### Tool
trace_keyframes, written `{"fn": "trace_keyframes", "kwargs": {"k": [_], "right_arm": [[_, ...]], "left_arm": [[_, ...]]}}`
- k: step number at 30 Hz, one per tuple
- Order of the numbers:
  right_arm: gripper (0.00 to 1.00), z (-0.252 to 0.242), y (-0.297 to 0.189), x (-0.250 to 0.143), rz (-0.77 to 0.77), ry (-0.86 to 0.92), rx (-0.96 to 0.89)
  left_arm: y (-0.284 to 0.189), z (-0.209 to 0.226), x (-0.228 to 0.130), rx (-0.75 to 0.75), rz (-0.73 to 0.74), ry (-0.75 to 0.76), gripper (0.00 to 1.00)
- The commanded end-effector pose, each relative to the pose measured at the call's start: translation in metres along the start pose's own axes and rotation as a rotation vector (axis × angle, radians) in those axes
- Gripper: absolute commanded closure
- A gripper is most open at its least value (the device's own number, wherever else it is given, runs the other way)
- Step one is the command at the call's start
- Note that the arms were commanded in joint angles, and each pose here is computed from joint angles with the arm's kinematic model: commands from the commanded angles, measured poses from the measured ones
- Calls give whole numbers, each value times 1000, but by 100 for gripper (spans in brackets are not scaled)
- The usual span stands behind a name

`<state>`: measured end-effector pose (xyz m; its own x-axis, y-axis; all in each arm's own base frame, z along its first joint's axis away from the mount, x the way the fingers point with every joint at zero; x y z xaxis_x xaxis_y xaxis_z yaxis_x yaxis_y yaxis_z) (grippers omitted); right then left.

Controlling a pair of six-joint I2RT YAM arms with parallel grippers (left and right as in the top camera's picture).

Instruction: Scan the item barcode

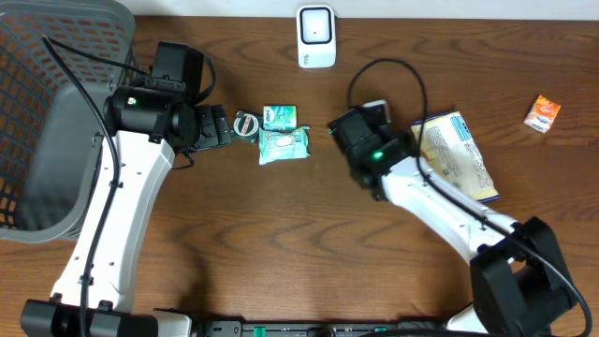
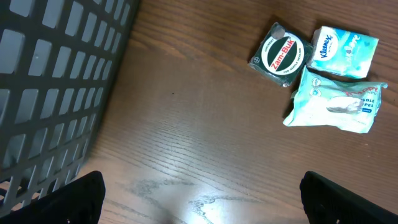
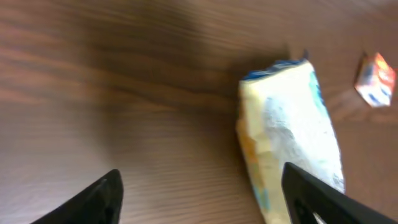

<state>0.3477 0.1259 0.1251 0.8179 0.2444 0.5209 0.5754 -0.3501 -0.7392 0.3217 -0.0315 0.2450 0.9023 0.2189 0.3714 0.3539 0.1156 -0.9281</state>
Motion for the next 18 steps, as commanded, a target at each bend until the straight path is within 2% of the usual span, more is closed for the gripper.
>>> {"fn": "trace_keyframes", "kwargs": {"k": [1,9,12,18], "right_arm": [[17,-24,27,-5,61,-5,-93],[12,-38,81,-23,167,-93,-159],[12,-45,94,-28,182,-110,-238],[17,-54,117,-45,248,-116,-283]], "left_arm": [[0,3,0,17,-4,-6,1],[0,3,0,16,-5,-6,1],[0,3,0,16,-5,-6,1],[0,3,0,16,-5,-6,2]]}}
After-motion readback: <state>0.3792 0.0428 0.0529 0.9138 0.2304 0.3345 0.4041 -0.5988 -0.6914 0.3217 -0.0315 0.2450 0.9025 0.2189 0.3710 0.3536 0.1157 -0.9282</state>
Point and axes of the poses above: each gripper's point midway between its finger pads, its own y axis out along the fingers, its own z axis along the line the jaws close on, x = y × z, the point moved 4 cm from there along -y, back along the fingers
